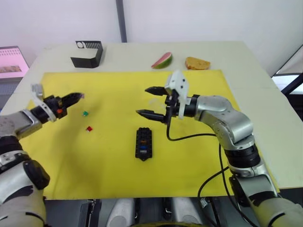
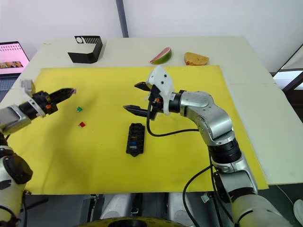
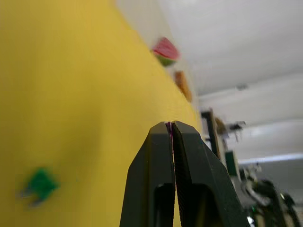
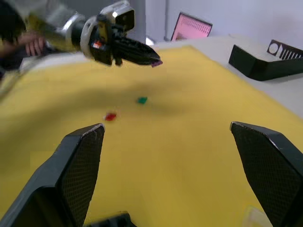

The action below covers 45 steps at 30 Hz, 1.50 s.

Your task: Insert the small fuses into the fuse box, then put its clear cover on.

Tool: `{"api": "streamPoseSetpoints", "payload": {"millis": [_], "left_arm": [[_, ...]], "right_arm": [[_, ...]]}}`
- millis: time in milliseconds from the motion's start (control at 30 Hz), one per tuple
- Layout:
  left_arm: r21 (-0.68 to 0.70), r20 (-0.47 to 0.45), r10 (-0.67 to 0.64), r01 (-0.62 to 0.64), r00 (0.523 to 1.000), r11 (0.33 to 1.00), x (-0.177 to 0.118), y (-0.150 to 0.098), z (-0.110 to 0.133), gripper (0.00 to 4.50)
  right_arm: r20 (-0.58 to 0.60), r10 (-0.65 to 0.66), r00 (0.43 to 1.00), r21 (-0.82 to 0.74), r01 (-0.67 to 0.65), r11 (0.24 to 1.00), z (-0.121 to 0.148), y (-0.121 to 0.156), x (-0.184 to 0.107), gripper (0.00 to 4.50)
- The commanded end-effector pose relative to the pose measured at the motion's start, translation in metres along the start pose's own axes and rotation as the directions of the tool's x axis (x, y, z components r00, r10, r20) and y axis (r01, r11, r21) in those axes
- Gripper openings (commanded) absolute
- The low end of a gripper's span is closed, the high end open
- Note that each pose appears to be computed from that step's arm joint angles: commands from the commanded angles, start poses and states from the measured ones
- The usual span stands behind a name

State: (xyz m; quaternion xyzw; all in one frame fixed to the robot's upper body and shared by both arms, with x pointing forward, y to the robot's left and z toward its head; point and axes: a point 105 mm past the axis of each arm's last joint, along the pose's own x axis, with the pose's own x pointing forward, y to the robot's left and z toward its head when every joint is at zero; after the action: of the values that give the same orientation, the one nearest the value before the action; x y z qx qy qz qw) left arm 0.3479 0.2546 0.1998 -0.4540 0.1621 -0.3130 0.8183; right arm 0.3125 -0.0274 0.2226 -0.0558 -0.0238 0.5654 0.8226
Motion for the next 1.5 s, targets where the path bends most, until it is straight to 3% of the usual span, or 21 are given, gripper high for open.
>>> {"api": "streamPoseSetpoints", "payload": {"millis": [33,167,367,533,1000,1133,1500], "left_arm": [[0.102,-0.031,-0.147,0.149,0.989,0.984,0.013,-0.049,0.001,0.06],[0.134,-0.078,-0.256,0.265,0.964,0.955,0.033,-0.079,-0.014,0.06],[0.114,-0.057,-0.378,0.382,0.924,0.917,0.058,-0.106,-0.03,0.06],[0.067,-0.058,-0.434,0.438,0.899,0.897,0.071,-0.117,-0.043,0.06],[0.015,0.002,-0.517,0.517,0.856,0.856,0.079,-0.132,-0.052,0.06],[0.002,0.009,-0.526,0.526,0.851,0.851,0.081,-0.135,-0.055,0.0],[-0.009,0.018,-0.522,0.523,0.852,0.852,0.083,-0.137,-0.056,0.0]], "right_arm": [[0.119,0.0,0.993,0.056,-0.007,0.998,0.024,0.007,-0.005,4.5],[0.213,-0.046,0.976,0.183,0.007,0.983,0.036,0.004,-0.005,4.5],[0.297,-0.112,0.948,0.346,0.003,0.938,0.043,0.001,-0.002,4.5],[0.337,-0.148,0.93,0.49,-0.039,0.871,0.043,0.001,0.004,4.5],[0.418,-0.275,0.866,0.643,-0.068,0.763,0.055,-0.011,0.009,4.5],[0.436,-0.277,0.856,0.641,-0.08,0.764,0.06,-0.011,0.009,2.83],[0.454,-0.246,0.856,0.609,-0.097,0.787,0.067,-0.005,0.01,2.83]]}}
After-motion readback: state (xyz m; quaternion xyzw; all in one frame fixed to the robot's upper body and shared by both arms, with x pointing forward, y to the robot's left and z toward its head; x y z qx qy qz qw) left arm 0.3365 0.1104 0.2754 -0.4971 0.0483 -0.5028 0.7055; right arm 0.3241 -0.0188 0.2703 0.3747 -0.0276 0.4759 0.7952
